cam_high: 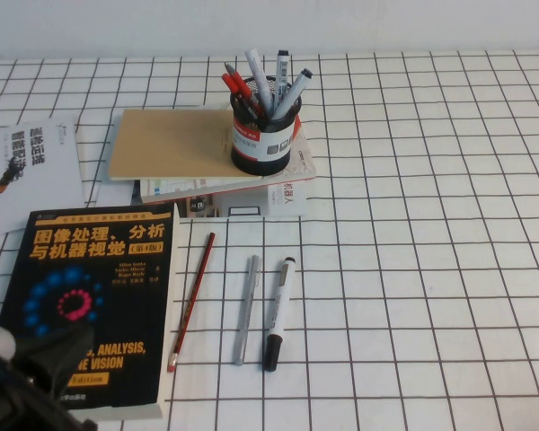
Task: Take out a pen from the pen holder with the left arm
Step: 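Take a marker out of the pen holder and lay it on the table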
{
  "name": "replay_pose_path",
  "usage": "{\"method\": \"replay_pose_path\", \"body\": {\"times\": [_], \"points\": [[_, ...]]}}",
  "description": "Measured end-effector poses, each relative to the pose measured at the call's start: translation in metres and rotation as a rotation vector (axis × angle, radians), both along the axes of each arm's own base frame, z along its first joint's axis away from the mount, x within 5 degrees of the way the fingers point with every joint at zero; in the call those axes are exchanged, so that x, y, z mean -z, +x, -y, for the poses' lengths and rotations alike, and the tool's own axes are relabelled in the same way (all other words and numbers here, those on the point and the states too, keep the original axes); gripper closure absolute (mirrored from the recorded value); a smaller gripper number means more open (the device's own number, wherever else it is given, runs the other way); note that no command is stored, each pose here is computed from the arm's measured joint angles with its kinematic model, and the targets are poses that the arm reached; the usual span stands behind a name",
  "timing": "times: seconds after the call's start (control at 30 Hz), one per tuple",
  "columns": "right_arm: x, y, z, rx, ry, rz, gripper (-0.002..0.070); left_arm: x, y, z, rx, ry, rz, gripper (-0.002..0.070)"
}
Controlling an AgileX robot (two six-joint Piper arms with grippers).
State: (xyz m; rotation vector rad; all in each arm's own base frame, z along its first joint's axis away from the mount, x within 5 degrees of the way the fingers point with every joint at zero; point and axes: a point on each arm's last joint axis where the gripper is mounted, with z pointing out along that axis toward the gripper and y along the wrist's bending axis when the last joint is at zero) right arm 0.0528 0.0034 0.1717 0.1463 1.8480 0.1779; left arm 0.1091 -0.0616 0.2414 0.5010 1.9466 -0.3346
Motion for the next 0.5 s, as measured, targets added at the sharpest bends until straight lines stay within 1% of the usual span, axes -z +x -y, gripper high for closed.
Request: {"method": "replay_pose_path", "body": {"times": [0.17, 0.33, 0.5], "points": [[0.0, 0.0, 0.0, 0.0, 0.0, 0.0, 0.0692, 0.015, -0.021, -0.012, 0.001, -0.026, 0.051, 0.0677], [0.0, 0.0, 0.0, 0.0, 0.0, 0.0, 0.0692, 0.04, -0.036, -0.02, -0.009, -0.068, 0.042, 0.0678], [0.0, 0.0, 0.0, 0.0, 0.0, 0.0, 0.0692, 0.068, -0.046, -0.025, -0.011, -0.059, 0.007, 0.0678]]}}
